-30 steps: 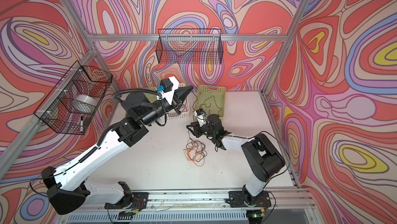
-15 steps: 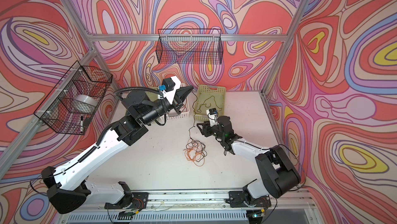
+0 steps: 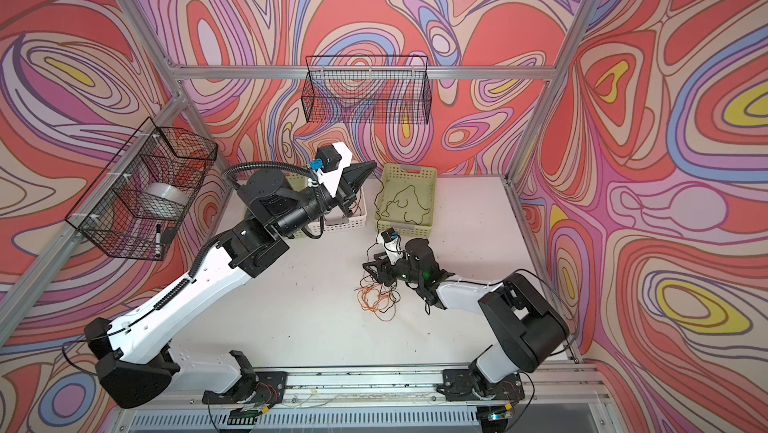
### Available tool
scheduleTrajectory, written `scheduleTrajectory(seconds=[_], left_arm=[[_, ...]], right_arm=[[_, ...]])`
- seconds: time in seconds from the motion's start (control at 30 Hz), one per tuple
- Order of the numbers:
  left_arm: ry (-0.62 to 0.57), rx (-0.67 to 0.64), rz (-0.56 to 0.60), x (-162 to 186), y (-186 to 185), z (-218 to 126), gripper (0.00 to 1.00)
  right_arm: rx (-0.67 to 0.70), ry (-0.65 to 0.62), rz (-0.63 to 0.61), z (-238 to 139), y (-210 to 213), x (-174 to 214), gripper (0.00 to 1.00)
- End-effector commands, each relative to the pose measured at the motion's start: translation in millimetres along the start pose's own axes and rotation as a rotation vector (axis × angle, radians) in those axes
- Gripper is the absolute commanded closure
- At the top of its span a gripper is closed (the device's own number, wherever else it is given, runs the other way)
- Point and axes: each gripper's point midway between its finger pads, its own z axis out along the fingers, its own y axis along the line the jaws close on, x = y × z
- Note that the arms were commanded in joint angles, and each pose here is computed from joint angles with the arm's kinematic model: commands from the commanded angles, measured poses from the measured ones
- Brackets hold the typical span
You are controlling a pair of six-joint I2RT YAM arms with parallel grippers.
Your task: Untangle the cables
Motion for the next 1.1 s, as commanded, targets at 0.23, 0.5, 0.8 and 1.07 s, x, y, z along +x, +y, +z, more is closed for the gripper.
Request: scheduleTrajectory(seconds=[0.23, 0.5, 0.8, 1.07], left_arm=[[-0.018, -0.034, 0.02, -14, 5, -13, 1.0], [0.036, -0.175, -0.066, 26, 39, -50, 1.0], [0.11, -0.37, -0.221, 122, 78, -109, 1.0], [0.135, -0.363, -0.325, 196, 73, -133, 1.0]], right_arm=[[0.145, -0.138, -0.025, 20, -27, -51, 0.92], [0.157, -0.201, -0.107, -21, 2, -111, 1.0], [0.142, -0.219, -0.194, -52, 29, -153, 1.0], [0.201, -0.14, -0.242, -62, 25, -161, 1.0]])
